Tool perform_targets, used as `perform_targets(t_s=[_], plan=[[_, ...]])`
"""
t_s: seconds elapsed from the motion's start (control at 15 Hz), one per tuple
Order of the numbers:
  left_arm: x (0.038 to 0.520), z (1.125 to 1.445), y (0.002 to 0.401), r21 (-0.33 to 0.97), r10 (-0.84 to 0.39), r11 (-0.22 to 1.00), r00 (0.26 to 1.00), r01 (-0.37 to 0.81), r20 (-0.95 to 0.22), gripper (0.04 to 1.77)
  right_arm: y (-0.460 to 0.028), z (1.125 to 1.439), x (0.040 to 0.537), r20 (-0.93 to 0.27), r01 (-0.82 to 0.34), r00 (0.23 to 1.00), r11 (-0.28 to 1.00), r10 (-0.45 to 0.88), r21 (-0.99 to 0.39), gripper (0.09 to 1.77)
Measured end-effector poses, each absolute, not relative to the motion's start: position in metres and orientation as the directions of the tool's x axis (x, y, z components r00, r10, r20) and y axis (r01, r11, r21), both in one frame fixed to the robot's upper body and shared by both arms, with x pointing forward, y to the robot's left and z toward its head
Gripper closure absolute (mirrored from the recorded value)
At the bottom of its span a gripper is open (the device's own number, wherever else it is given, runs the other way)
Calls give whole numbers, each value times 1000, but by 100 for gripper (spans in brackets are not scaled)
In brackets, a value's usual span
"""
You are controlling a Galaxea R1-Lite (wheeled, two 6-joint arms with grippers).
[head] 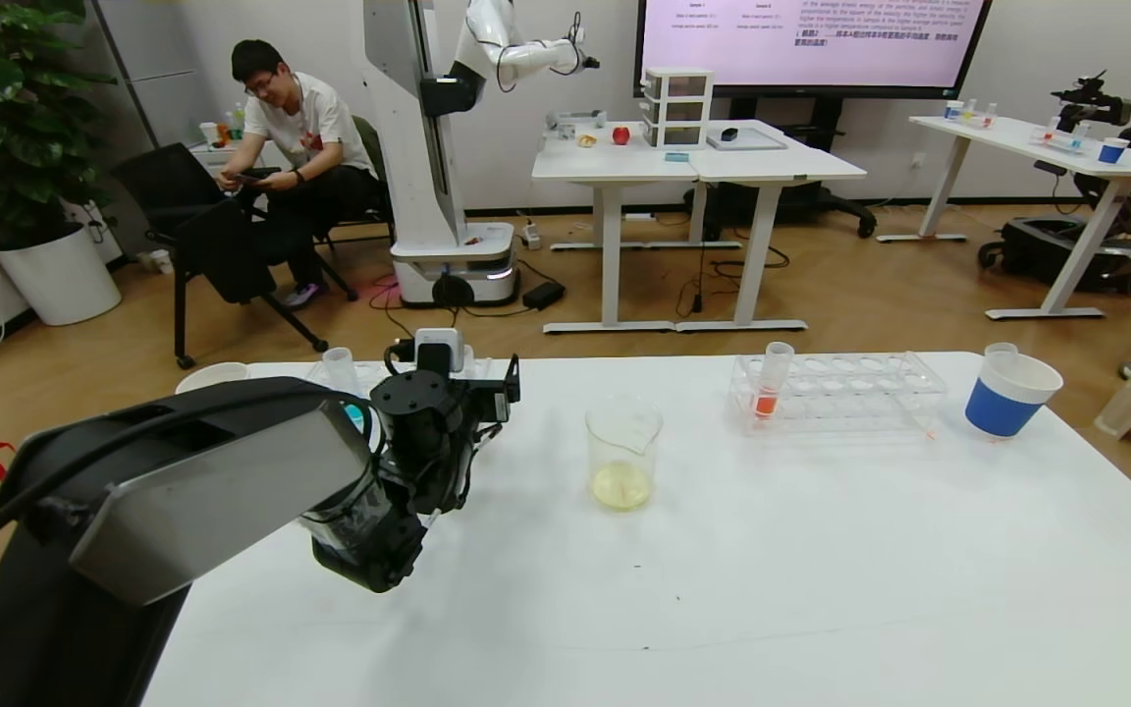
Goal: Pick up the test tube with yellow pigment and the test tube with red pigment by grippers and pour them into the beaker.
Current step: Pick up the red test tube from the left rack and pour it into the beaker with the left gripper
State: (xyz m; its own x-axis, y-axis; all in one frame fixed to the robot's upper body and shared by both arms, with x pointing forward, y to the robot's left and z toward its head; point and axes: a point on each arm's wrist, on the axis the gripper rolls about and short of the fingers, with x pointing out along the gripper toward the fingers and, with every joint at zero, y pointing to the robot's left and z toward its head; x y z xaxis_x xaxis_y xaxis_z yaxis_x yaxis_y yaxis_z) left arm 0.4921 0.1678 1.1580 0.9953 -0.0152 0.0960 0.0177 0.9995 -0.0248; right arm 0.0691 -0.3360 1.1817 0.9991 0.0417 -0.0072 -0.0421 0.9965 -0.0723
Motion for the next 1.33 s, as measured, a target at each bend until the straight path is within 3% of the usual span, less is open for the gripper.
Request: perform_targets(t_s=[0.87,0.93,1.0,1.13,1.2,1.27,1.33], plan=[[494,1160,167,-35,-6,999,994,10,113,10,-336,1182,69,-7,-43,999,996,42,-73,12],[494,1161,167,-35,-5,999,994,9,113,18,-336,1182,69,-7,-42,999,996,42,-73,12],[494,1160,167,-35,-5,999,994,9,112,43,-336,1182,69,-7,-43,999,996,42,-73,12],[495,1160,168,-36,3,999,994,1,112,125,-336,1182,69,-7,-42,999,996,42,-73,12],[495,1160,168,-36,1,999,994,3,113,147,-336,1182,69,-7,-43,999,996,43,-73,12],[495,1160,168,-35,1,999,994,3,113,146,-336,1182,69,-7,-42,999,996,41,-73,12],[495,1160,168,-36,-1,999,994,5,113,127,-336,1182,69,-7,-43,999,996,43,-73,12]])
